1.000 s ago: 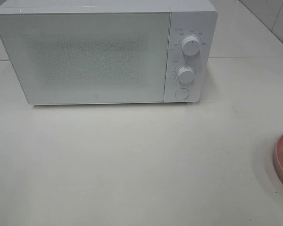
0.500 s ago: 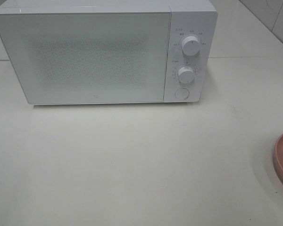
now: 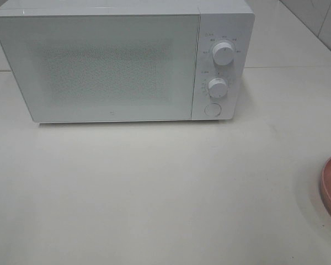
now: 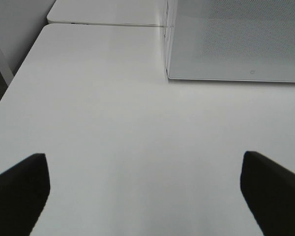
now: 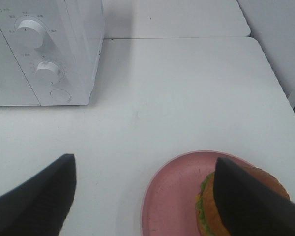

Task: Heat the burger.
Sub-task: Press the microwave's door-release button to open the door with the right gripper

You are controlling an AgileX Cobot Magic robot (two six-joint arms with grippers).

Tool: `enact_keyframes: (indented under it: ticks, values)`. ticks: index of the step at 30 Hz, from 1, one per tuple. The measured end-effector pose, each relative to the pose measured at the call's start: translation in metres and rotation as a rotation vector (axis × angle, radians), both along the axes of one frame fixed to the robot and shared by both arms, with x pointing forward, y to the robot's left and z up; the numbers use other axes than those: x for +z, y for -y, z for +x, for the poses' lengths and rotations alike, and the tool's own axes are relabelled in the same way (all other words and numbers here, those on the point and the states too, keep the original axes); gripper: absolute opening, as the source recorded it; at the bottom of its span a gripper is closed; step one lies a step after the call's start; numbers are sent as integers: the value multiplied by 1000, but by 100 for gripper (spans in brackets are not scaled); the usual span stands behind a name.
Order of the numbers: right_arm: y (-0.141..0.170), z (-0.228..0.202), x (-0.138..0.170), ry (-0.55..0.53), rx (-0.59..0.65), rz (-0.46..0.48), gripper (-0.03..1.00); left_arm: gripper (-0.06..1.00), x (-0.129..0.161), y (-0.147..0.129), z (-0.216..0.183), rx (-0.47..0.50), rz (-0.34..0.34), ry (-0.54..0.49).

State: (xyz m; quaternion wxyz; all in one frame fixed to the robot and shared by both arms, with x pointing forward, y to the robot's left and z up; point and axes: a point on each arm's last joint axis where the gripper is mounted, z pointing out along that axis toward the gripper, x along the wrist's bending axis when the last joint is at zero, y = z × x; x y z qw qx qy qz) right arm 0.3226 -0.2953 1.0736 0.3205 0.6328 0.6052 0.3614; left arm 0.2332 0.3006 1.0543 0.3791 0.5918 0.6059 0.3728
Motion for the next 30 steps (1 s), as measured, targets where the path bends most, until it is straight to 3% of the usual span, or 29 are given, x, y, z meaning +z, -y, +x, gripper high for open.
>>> enact_keyframes:
  ticks: [17,30]
  values:
    - [-2,41,-40,-22,5,-1,75,97,0,0,0,0,0,0]
    - [-5,74,-58,132,12,8,75,97,0,0,0,0,0,2]
